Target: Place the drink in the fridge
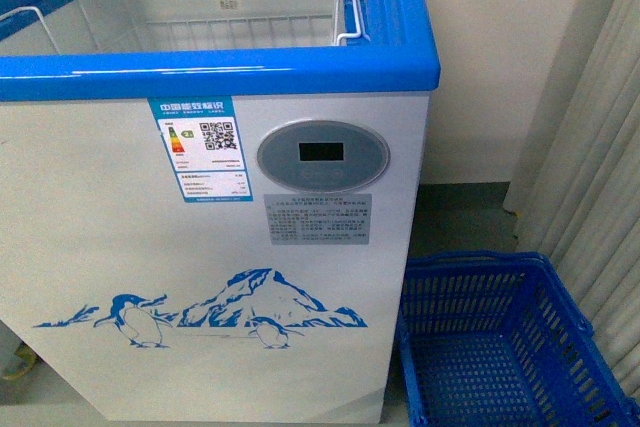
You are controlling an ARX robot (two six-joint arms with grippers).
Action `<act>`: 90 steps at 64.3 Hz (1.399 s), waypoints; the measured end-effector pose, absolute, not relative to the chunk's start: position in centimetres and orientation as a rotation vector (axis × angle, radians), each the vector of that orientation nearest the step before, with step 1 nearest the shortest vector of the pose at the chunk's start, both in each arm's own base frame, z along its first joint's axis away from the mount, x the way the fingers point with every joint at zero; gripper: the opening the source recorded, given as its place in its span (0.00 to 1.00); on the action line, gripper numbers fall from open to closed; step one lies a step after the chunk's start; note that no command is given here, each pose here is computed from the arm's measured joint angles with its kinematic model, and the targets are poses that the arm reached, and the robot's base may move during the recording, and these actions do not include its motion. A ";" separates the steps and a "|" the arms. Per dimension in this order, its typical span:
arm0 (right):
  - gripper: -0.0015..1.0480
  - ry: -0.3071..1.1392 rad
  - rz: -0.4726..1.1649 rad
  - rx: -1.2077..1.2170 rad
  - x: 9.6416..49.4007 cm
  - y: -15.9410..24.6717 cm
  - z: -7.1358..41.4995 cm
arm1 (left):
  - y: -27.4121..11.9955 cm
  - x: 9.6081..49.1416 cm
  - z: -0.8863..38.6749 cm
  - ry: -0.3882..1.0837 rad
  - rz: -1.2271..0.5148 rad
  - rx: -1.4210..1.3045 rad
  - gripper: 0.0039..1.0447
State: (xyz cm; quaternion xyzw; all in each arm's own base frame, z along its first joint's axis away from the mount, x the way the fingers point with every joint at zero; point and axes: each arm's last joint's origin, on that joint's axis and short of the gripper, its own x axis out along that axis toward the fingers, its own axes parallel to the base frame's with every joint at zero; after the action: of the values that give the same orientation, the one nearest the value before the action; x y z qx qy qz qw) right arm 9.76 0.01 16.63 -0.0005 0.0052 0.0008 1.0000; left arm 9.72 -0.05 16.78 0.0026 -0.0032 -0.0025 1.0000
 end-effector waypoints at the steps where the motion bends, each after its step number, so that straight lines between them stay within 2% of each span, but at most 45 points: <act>1: 0.40 0.010 0.002 -0.001 9.8 0.0 16.6 | 0.0 9.7 16.8 -0.006 -0.005 0.005 0.02; 3: 0.40 0.010 0.002 -0.001 9.8 0.0 16.6 | 0.0 9.7 16.8 -0.006 -0.005 0.003 0.05; 12: 0.40 0.010 0.002 -0.001 9.8 0.0 16.6 | 0.0 9.7 16.8 -0.006 -0.005 0.002 0.36; 15: 0.40 0.010 0.002 -0.001 9.8 0.0 16.6 | 0.0 9.7 16.8 -0.006 -0.005 0.002 0.43; 21: 0.40 0.010 0.002 -0.001 9.8 0.0 16.6 | 0.0 9.7 16.8 -0.006 -0.005 0.002 0.66; 33: 0.40 0.010 0.002 -0.001 9.8 0.0 16.6 | 0.0 9.7 16.8 -0.006 -0.005 0.003 0.93; 54: 0.40 0.004 0.004 -0.004 9.8 0.0 16.7 | 0.0 9.7 16.8 -0.006 -0.005 0.002 0.92; 67: 0.40 -0.351 0.044 -0.086 11.0 0.6 20.3 | 0.0 9.7 16.8 -0.006 -0.005 0.002 0.92; 76: 0.40 -0.282 0.099 -0.124 13.2 1.6 19.8 | 0.0 9.7 16.8 -0.007 -0.005 0.002 0.92; 84: 0.40 -0.187 0.118 -0.166 16.9 3.0 20.4 | 0.0 9.7 16.8 -0.006 -0.004 0.002 0.92; 90: 0.40 -0.187 0.138 -0.192 19.4 4.2 21.7 | 0.0 9.7 16.8 -0.007 -0.003 0.002 0.92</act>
State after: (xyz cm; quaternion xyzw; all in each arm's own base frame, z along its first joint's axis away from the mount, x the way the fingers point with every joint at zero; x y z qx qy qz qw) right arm 19.37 4.22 21.66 -0.0959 -0.0930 0.0687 0.9887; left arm 9.71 -0.04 16.79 0.0012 -0.0035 -0.0017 1.0000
